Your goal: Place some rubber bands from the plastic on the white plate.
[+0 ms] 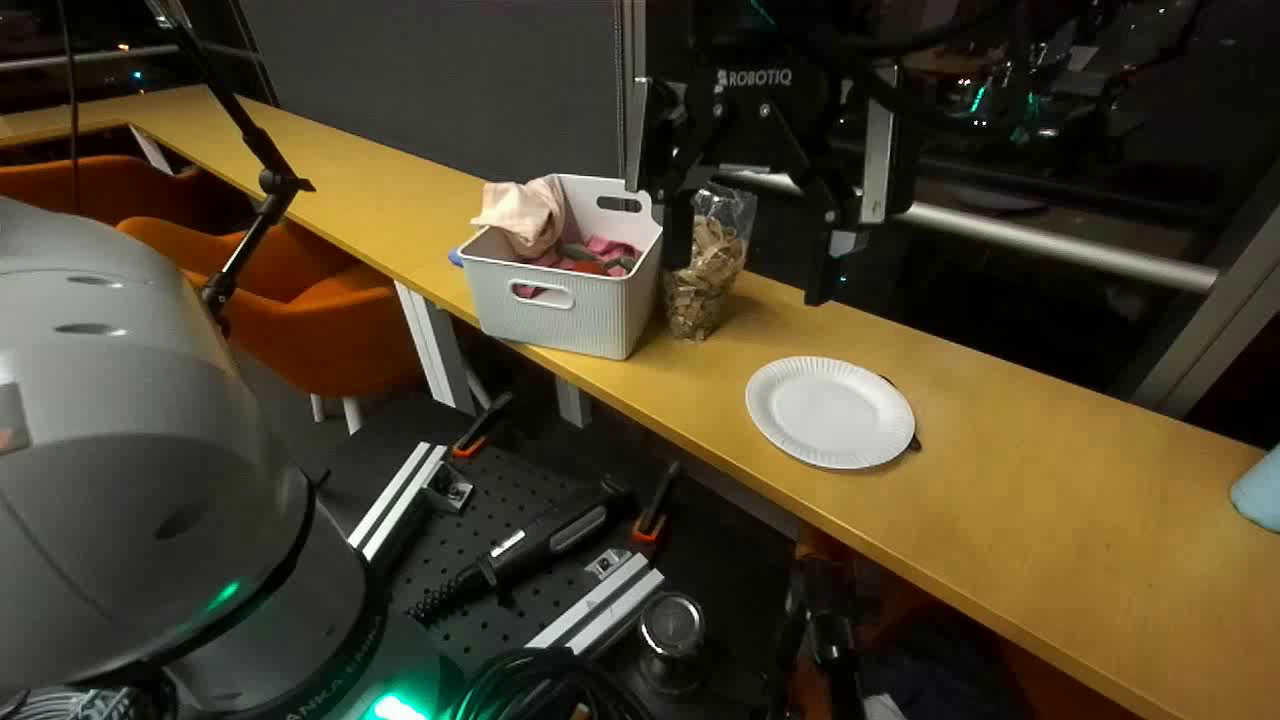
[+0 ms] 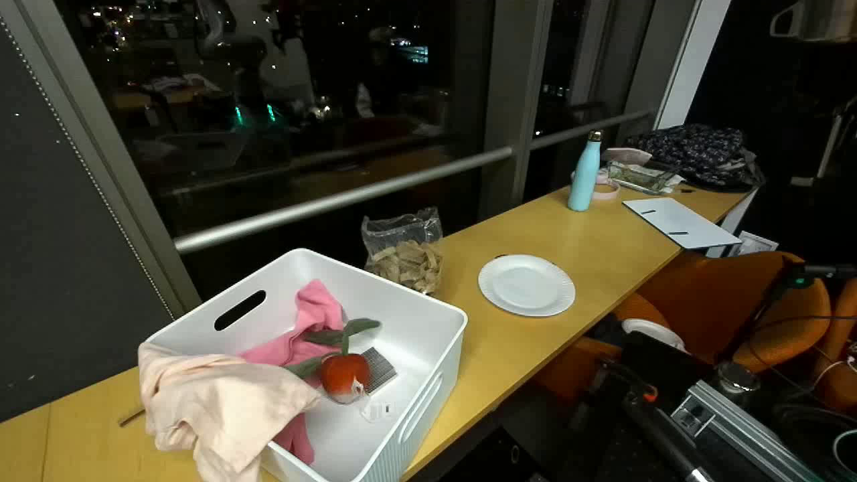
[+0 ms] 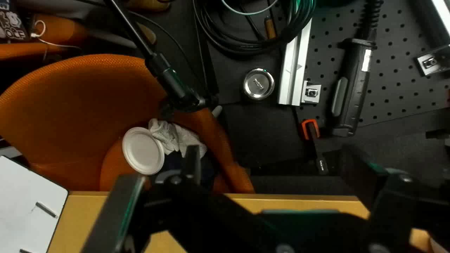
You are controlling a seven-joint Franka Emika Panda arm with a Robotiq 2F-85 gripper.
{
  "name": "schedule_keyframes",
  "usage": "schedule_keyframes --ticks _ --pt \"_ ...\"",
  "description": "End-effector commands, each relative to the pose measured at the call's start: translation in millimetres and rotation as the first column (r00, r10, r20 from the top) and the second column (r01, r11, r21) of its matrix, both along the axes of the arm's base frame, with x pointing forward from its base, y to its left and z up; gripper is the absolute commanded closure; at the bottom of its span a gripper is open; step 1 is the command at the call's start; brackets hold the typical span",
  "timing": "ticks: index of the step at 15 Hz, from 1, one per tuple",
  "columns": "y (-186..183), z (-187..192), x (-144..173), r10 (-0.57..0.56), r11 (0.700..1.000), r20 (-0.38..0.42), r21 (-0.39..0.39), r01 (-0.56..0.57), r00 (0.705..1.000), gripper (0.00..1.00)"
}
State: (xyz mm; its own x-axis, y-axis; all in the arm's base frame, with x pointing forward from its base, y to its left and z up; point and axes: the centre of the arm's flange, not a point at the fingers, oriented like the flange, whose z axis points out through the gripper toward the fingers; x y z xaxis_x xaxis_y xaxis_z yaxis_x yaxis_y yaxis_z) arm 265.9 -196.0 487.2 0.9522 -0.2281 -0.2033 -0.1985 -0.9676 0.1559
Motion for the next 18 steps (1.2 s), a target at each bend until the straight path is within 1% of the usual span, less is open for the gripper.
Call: schedule_keyframes --ticks 1,5,7,9,11,13,14,16,17,18 --pt "-0.2 0.8 0.1 0.000 1.000 0.003 -0.001 0.000 1.000 0.00" --pt "-0.3 1.7 0.2 0.000 1.000 0.005 -0.002 0.000 1.000 0.00" --pt "8.7 23.5 32.0 0.015 0.999 0.085 -0.039 -0.012 0.996 0.00" --pt "18.4 61.1 70.8 0.066 0.995 0.185 -0.089 -0.051 0.981 0.00" --pt "30.6 90.5 110.0 0.114 0.988 0.289 -0.132 -0.078 0.951 0.00" --pt "50.4 115.3 151.3 0.181 0.979 0.372 -0.152 -0.132 0.910 0.00" --pt "61.8 125.1 170.6 0.207 0.976 0.405 -0.149 -0.159 0.890 0.00" --pt "83.5 137.0 212.5 0.252 0.968 0.456 -0.123 -0.220 0.854 0.00" --pt "95.4 138.2 233.8 0.273 0.962 0.469 -0.119 -0.245 0.840 0.00" --pt "106.4 135.9 255.6 0.282 0.959 0.468 -0.112 -0.261 0.837 0.00"
